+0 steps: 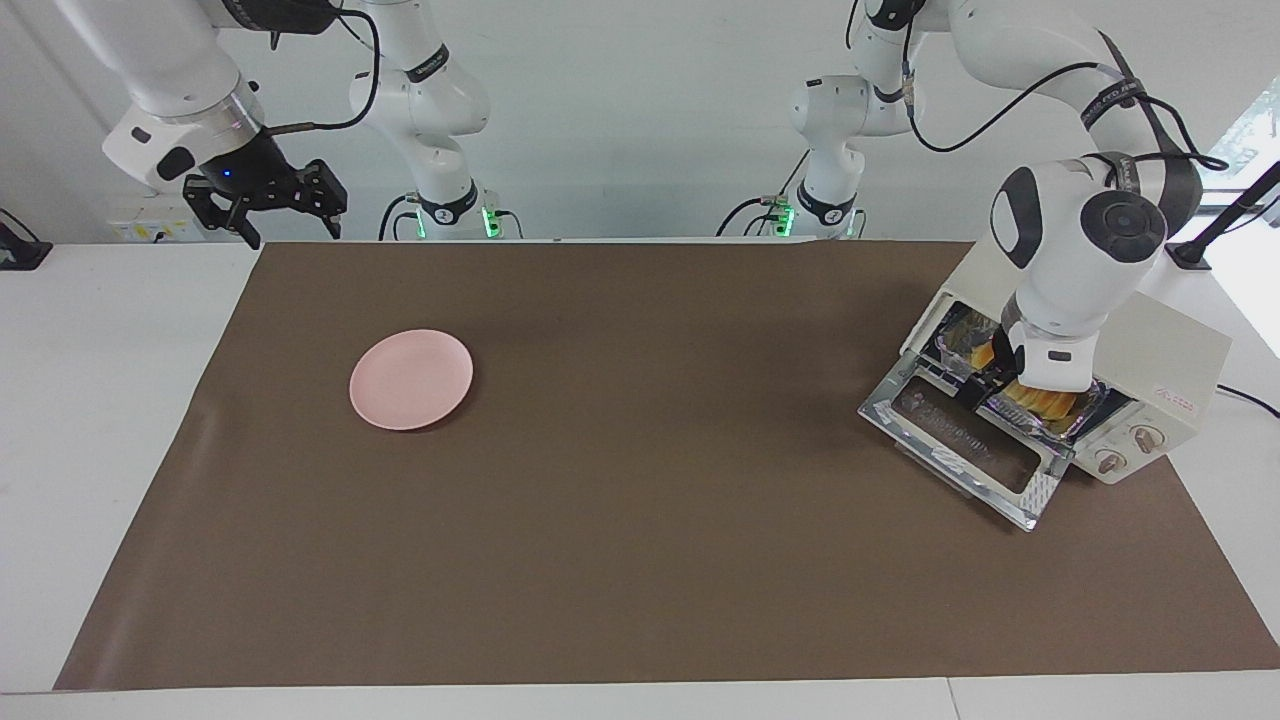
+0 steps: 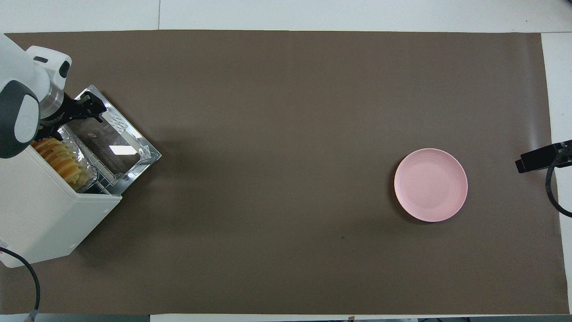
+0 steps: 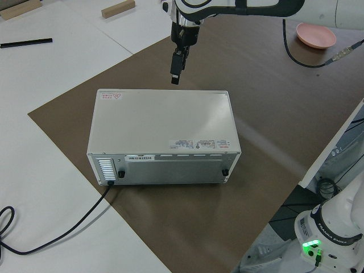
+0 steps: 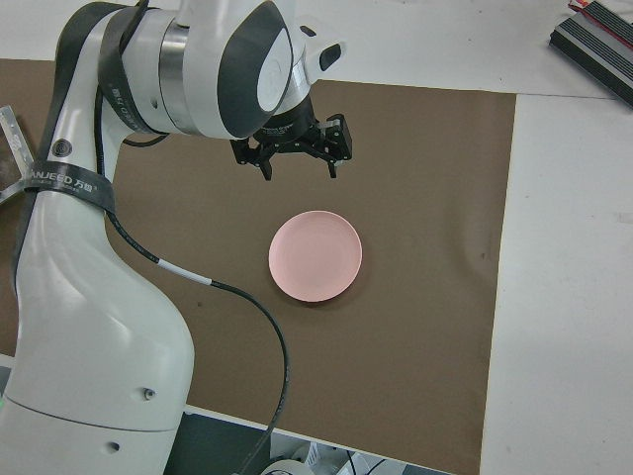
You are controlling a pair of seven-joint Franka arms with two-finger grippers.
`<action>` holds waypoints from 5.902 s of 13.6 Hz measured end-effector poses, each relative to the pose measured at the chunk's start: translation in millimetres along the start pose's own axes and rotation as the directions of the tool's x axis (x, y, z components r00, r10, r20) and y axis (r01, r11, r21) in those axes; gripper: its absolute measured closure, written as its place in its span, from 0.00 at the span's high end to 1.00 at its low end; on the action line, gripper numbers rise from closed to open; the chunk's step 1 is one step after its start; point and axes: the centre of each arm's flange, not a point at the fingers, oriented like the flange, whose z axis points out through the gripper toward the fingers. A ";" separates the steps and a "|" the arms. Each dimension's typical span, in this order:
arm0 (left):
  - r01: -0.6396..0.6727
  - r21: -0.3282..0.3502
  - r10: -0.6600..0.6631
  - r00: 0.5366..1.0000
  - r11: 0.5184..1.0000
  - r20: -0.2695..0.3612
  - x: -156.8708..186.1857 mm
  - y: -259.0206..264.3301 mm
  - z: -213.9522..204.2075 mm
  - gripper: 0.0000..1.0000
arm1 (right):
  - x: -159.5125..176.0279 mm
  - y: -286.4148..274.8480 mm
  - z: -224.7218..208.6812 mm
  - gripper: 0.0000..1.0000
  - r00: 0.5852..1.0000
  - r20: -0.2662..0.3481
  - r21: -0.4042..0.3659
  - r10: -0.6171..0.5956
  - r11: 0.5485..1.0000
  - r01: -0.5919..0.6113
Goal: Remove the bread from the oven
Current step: 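Grasp the foil tray edge inside the oven with the left gripper, then pull the foil tray of bread out onto the table with the left gripper, then release the tray and retract the left gripper toward the oven, then move the right gripper from the pink plate to the foil tray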
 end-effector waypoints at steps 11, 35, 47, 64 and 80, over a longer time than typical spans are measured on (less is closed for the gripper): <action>0.032 0.009 -0.032 0.999 0.999 0.015 -17.6 1.4 57.5 0.49 | 0.0 0.0 0.0 1.00 1.000 0.000 0.000 0.000 1.000 0.000; -0.527 -0.108 0.519 0.849 0.843 -0.100 -283.7 315.3 -3.9 0.02 | 0.0 0.0 0.0 1.00 1.000 0.000 0.000 0.000 1.000 0.000; -0.483 -0.141 0.468 0.874 0.864 -0.129 -255.1 300.0 -18.9 0.75 | 1.1 -6.4 0.0 1.00 1.000 0.002 -0.002 -0.012 1.000 0.012; -0.337 -0.157 0.357 0.926 0.928 0.122 -100.4 -41.9 -144.0 1.00 | 26.4 -198.9 60.6 1.00 0.983 -0.086 -0.015 0.161 0.987 -0.163; -0.348 -0.165 0.366 0.926 0.923 0.095 -100.0 -41.5 -151.2 1.00 | 167.4 -431.3 262.0 1.00 0.857 -0.080 0.089 0.509 0.860 -0.502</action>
